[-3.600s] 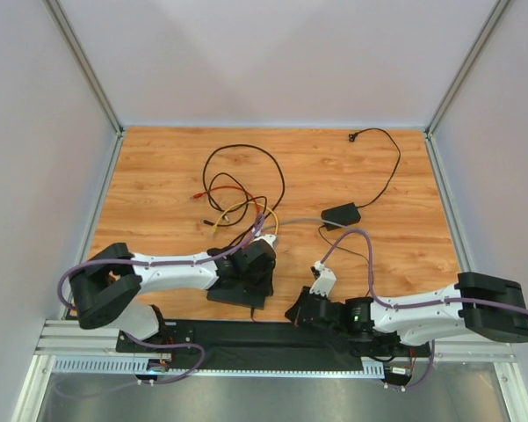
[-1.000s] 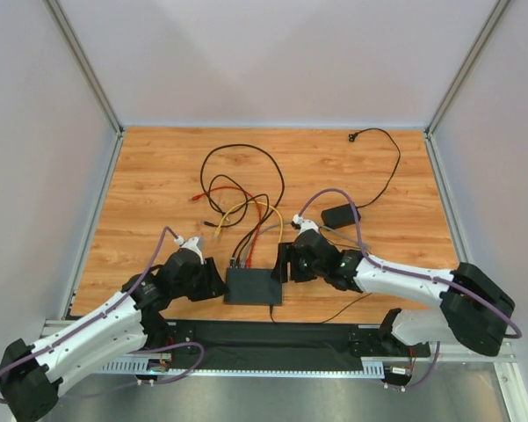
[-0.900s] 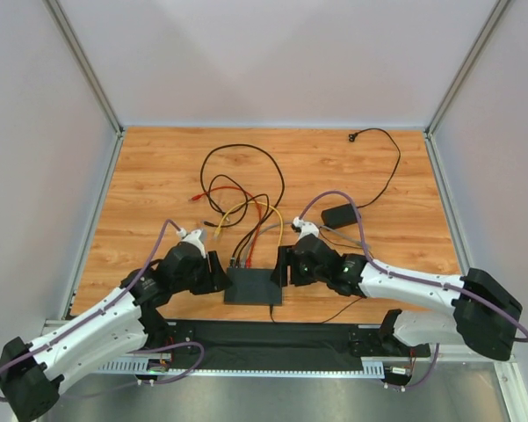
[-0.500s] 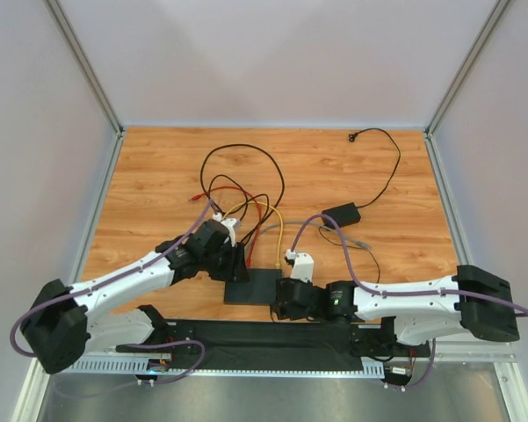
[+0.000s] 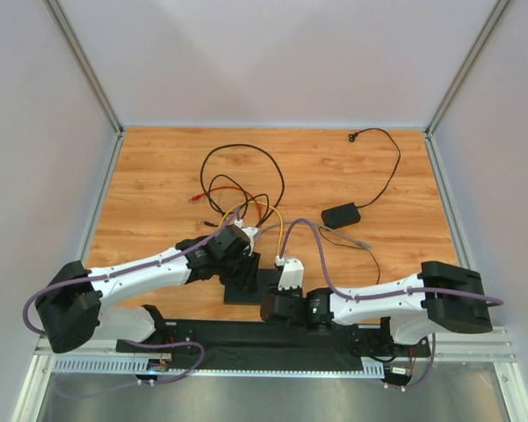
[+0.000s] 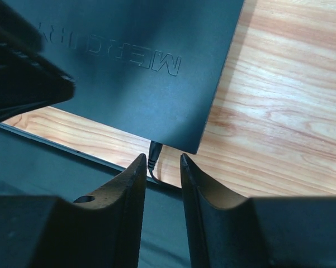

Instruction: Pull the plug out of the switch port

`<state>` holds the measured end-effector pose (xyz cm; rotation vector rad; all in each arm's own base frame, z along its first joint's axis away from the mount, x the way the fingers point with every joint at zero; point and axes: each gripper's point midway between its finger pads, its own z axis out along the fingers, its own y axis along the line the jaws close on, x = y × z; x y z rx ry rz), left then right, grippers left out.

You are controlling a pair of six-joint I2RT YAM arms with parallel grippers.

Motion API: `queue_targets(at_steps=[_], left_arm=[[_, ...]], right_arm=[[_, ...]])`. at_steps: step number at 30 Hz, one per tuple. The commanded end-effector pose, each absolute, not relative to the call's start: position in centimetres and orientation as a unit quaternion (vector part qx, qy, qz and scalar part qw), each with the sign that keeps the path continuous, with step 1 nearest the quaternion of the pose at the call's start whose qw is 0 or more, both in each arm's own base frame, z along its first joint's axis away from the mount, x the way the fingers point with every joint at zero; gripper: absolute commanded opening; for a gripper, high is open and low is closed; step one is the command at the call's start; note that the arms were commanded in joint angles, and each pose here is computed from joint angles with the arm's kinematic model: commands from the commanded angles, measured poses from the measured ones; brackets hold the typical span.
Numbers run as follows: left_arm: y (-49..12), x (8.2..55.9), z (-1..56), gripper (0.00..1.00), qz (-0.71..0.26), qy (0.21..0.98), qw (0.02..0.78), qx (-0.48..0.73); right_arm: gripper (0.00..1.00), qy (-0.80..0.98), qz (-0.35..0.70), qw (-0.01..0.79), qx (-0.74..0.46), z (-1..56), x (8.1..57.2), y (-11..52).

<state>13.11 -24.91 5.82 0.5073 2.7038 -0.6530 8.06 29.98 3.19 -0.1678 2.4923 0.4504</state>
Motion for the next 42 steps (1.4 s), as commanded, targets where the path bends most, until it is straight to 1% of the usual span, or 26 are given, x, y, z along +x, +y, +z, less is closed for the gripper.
queue_targets(at_steps=[1,6,9,14,17,20,26,30,36,37,38,41,42], left_arm=[[-23.7,14.0,7.5,0.55,-0.204,0.944,0.199,0.166],[-23.9,13.6,7.9,0.57,-0.224,0.942,0.201,0.149],[-24.8,13.5,7.5,0.57,-0.233,0.941,0.188,0.158],[-26.3,13.1,5.7,0.54,-0.222,0.947,0.155,0.169],[-26.6,13.0,4.7,0.54,-0.213,0.952,0.146,0.165],[-26.5,13.0,4.0,0.52,-0.202,0.957,0.141,0.153],[-25.5,12.8,2.2,0.5,-0.159,0.972,0.129,0.12],[-25.3,12.2,0.6,0.48,-0.144,0.979,0.109,0.093],[-24.7,11.4,-2.0,0.45,-0.123,0.988,0.083,0.046],[-24.0,11.5,-2.8,0.45,-0.105,0.99,0.084,0.039],[-24.3,11.6,-3.1,0.45,-0.112,0.989,0.087,0.035],[-24.4,11.3,-4.3,0.45,-0.113,0.99,0.077,0.022],[-24.4,11.3,-4.5,0.45,-0.112,0.991,0.075,0.013]], right_arm=[[0.32,0.924,0.194,0.327,-0.034,4.2,9.3,31.5],[0.31,0.924,0.202,0.323,-0.036,4.1,9.3,32.2],[0.31,0.925,0.202,0.321,-0.036,3.9,9.3,32.3],[0.29,0.929,0.198,0.31,-0.025,3.1,9.1,31.7],[0.27,0.93,0.199,0.308,-0.016,2.6,9.1,31.4],[0.21,0.931,0.205,0.303,-0.013,2.4,9.1,31.5],[0.19,0.934,0.2,0.297,-0.007,1.8,9.0,31.2],[0.13,0.936,0.195,0.293,-0.002,1.3,8.9,31.1],[0.11,0.936,0.199,0.29,0.01,1.4,8.8,30.4],[0.11,0.936,0.2,0.288,0.011,1.2,8.7,30.3],[0.11,0.936,0.201,0.287,0.011,1.1,8.7,30.2],[0.05,0.937,0.205,0.283,0.011,1.1,8.5,30.2],[0.05,0.937,0.204,0.282,0.005,1.1,8.4,30.2]])
